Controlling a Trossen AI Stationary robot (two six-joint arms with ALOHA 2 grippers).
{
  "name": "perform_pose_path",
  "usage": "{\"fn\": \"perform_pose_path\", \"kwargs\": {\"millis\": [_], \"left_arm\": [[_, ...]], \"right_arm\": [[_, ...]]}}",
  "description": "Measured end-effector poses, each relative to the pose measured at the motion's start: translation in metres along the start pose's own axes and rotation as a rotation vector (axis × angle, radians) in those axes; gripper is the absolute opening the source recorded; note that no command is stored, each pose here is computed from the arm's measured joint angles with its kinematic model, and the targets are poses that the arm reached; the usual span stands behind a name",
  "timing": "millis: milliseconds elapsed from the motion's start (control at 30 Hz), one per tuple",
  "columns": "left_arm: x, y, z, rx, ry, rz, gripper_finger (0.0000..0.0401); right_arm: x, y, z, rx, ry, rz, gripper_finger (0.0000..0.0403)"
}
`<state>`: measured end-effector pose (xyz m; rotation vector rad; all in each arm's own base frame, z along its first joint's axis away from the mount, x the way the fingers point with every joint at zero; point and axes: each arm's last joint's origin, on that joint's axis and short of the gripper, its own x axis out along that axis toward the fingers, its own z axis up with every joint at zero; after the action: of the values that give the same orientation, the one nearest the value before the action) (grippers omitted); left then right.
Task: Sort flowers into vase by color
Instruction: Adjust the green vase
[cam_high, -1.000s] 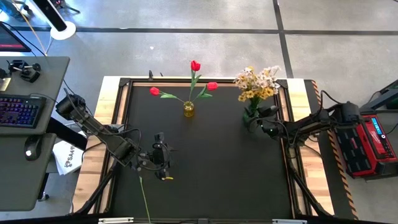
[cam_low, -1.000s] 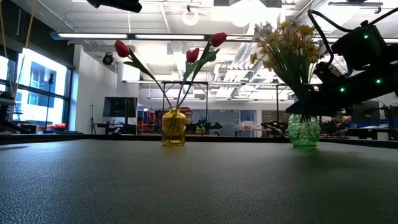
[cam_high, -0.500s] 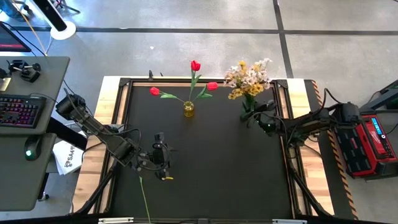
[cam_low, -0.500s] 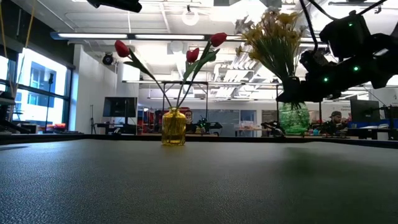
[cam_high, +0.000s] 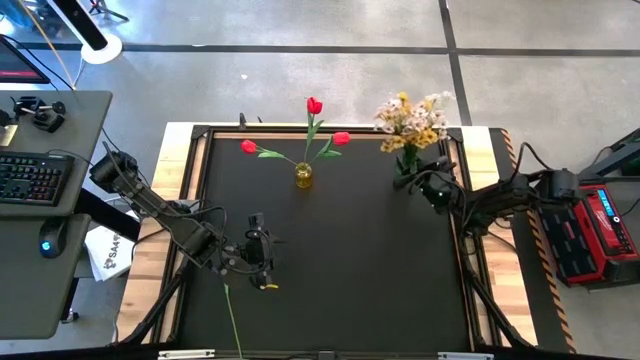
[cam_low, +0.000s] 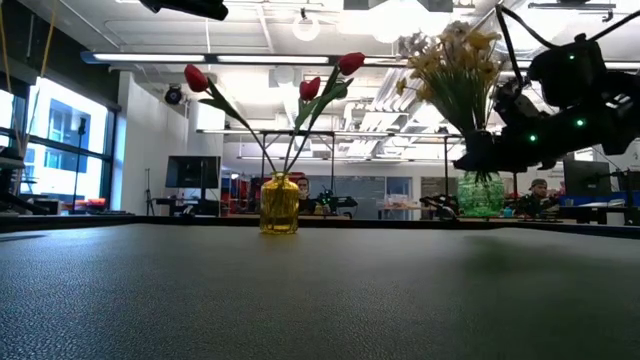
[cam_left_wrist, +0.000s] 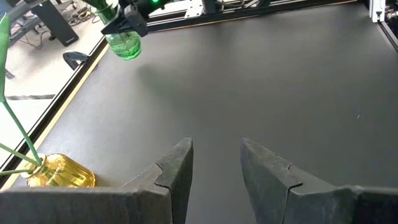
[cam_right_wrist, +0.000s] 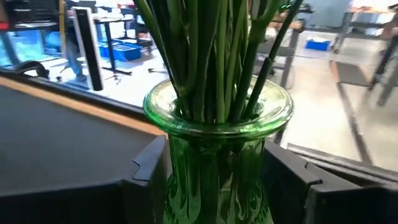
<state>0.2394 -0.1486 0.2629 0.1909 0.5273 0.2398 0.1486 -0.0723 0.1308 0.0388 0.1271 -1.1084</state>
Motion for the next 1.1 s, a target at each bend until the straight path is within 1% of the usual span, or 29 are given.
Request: {"fn": "perform_pose_path", "kwargs": {"millis": [100, 467, 567, 700, 967, 1100], "left_arm": [[0.000, 0.000, 0.000, 0.000, 0.000, 0.000, 0.0121], [0.000, 0.000, 0.000, 0.000, 0.000, 0.000, 0.0121], [0.000, 0.000, 0.000, 0.000, 0.000, 0.000, 0.0121], [0.000, 0.000, 0.000, -0.001, -0.001, 0.000, 0.0121], [0.000, 0.000, 0.000, -0.001, -0.001, 0.000, 0.0121], [0.000, 0.000, 0.000, -0.006, -0.001, 0.000, 0.0121]], "right_arm": [[-0.003, -0.001, -0.005, -0.005, 0.015, 0.031, 0.0168], [-0.004, -0.001, -0.015, -0.026, 0.081, 0.051, 0.0169], [-0.003, -0.001, -0.018, -0.009, 0.102, 0.043, 0.0171], [-0.003, -0.001, -0.023, 0.001, 0.129, 0.032, 0.0194], [-0.003, 0.000, -0.026, -0.049, 0.155, 0.069, 0.0259], [-0.003, 0.000, -0.026, -0.029, 0.156, 0.071, 0.0273]]}}
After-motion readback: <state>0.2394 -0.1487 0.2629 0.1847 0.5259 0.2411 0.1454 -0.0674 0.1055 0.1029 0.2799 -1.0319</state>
